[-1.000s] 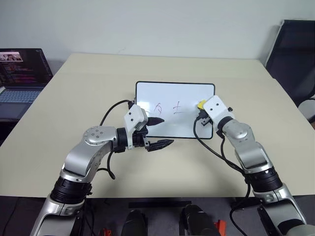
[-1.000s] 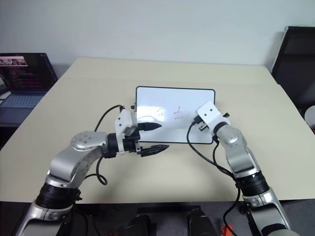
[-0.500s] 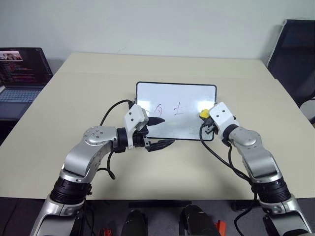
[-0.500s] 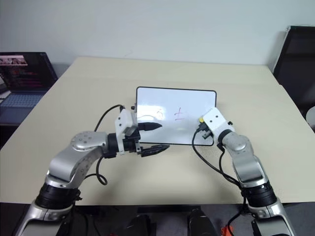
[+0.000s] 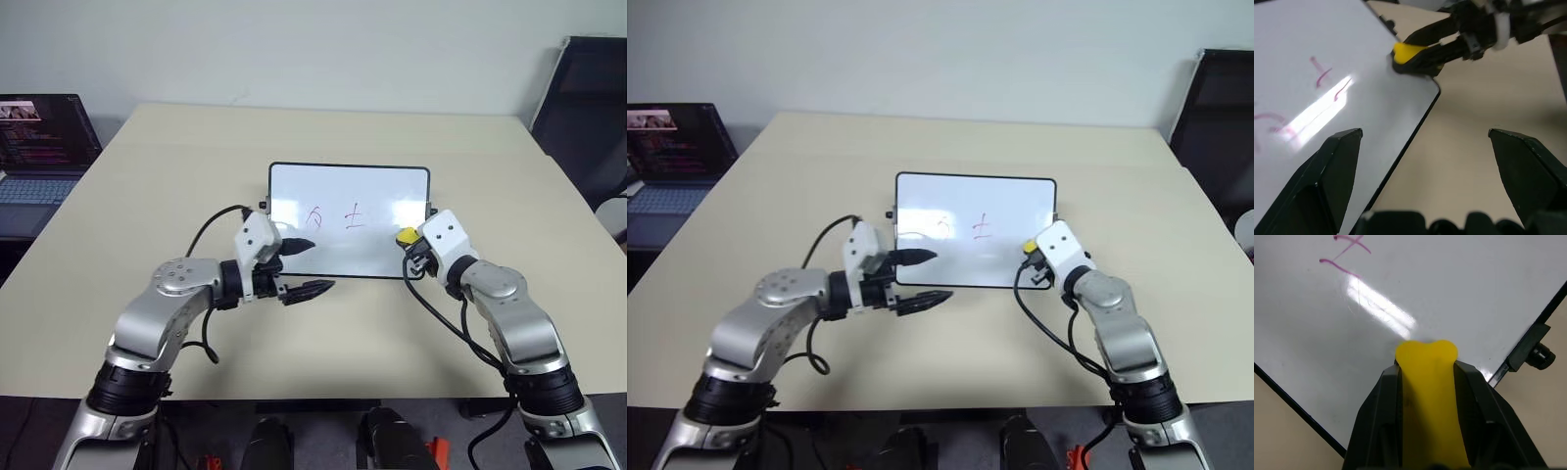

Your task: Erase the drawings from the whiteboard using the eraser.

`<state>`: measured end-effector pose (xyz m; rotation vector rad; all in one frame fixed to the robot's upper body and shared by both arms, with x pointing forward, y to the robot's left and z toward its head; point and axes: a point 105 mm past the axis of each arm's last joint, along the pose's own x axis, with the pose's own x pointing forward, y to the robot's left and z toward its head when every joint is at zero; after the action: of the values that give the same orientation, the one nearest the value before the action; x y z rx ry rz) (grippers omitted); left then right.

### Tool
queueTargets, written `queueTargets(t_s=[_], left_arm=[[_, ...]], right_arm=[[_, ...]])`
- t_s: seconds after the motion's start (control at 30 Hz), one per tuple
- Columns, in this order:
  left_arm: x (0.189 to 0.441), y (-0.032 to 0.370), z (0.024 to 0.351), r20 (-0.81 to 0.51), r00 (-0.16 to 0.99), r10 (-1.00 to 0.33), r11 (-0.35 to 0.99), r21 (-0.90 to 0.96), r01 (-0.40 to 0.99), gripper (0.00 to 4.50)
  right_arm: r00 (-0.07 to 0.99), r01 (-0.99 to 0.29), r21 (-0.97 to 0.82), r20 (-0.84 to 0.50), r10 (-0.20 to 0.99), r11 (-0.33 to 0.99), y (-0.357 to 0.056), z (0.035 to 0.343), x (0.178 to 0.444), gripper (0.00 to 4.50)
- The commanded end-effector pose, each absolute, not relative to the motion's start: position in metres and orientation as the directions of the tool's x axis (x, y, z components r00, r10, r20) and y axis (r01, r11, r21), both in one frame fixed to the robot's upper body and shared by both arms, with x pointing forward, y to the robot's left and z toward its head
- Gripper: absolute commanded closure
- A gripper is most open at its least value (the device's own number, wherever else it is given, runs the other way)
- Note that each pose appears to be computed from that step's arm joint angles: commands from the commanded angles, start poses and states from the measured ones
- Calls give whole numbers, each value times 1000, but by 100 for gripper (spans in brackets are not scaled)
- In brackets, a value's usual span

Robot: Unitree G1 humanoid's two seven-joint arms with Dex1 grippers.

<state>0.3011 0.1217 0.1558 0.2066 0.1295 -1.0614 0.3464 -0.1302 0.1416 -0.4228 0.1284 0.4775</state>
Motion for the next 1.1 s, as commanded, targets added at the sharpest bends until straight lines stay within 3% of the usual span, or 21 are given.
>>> queueTargets(t_s=[0.03,0.3,0.53,0.77,1.1], left_arm=[[297,138,169,-165,545,-822,531,123,838,0],[298,144,178,-127,614,-779,601,128,789,0],[287,137,182,-156,611,-776,604,98,791,0],[285,138,185,-163,642,-749,638,85,766,0],[285,158,173,-205,684,-700,682,90,725,0]], right_arm=[[864,-493,-357,-91,495,794,-123,174,332,338],[768,-607,-351,-28,640,713,-106,185,300,338],[718,-674,-209,37,695,708,-96,184,287,338],[659,-745,-146,-2,753,651,-90,169,275,339],[662,-724,-246,16,749,645,-86,177,293,339]])
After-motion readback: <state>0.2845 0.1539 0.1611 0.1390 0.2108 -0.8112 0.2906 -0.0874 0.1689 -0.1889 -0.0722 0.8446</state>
